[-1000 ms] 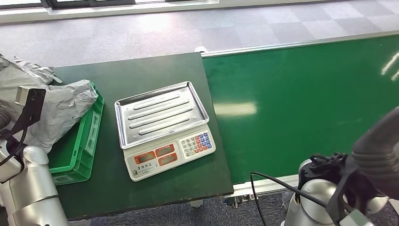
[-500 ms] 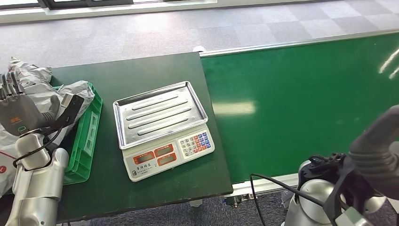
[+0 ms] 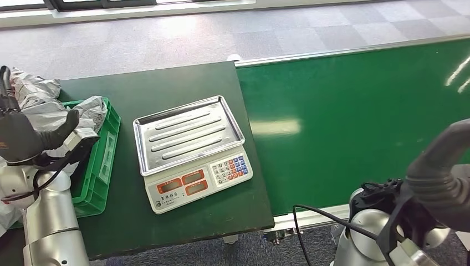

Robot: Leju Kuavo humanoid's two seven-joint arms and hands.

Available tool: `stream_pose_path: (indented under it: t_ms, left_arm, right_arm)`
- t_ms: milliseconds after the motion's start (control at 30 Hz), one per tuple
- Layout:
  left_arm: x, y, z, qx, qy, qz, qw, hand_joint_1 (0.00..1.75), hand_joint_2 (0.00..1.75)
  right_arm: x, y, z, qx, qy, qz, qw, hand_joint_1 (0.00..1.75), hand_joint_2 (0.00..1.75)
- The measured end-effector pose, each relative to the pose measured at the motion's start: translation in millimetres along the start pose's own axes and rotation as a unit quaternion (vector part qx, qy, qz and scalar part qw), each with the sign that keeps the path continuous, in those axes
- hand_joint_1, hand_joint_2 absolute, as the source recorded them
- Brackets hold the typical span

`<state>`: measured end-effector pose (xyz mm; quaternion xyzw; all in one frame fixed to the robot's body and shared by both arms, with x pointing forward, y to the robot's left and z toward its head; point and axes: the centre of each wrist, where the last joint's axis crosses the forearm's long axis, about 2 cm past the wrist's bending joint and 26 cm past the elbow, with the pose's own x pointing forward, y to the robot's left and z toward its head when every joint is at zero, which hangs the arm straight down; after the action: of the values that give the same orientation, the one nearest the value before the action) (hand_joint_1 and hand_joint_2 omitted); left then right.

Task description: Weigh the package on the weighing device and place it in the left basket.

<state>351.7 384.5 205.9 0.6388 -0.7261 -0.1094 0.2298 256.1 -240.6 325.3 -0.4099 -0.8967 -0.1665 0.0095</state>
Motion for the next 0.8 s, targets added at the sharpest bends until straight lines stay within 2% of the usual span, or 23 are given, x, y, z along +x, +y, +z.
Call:
stream_pose_path:
  t_ms: [67, 200, 267, 333, 433, 533, 633, 800]
  left_arm:
    - [0.2, 5.9, 0.5, 0.027, 0.021, 0.001, 0.999, 0.00, 0.00]
    - [2.0, 16.3, 2.3, 0.074, 0.083, 0.011, 0.994, 0.00, 1.75]
    - [4.2, 27.8, 2.0, 0.140, 0.124, 0.054, 0.981, 0.00, 1.75]
    - [12.9, 43.0, -3.2, 0.228, 0.162, 0.132, 0.951, 0.00, 1.75]
    - [43.3, 63.5, -14.1, 0.310, 0.163, 0.255, 0.901, 0.00, 1.75]
    - [84.4, 79.2, -24.2, 0.329, 0.126, 0.363, 0.863, 0.00, 1.75]
    - [119.1, 86.5, -27.0, 0.309, 0.094, 0.466, 0.824, 0.00, 1.75]
    - [149.7, 95.1, -25.3, 0.284, 0.060, 0.531, 0.796, 0.00, 1.75]
  right_arm:
    - [-0.2, 0.3, 0.6, 0.001, 0.001, 0.000, 1.000, 0.00, 1.75]
    - [-0.7, 1.0, 1.9, 0.003, 0.004, -0.001, 1.000, 0.00, 1.75]
    - [-1.1, 1.4, 2.9, 0.003, 0.007, -0.003, 1.000, 0.00, 1.75]
    - [-1.5, 2.1, 4.2, 0.005, 0.010, -0.004, 1.000, 0.00, 1.75]
    - [-2.2, 3.1, 6.2, 0.009, 0.012, -0.003, 1.000, 0.00, 1.75]
    - [-3.1, 5.3, 9.7, 0.016, 0.017, -0.005, 1.000, 0.00, 1.75]
    - [-3.6, 10.6, 17.7, 0.024, 0.036, -0.017, 0.999, 0.00, 1.75]
    - [-3.7, 15.9, 25.8, 0.037, 0.049, -0.026, 0.998, 0.00, 1.75]
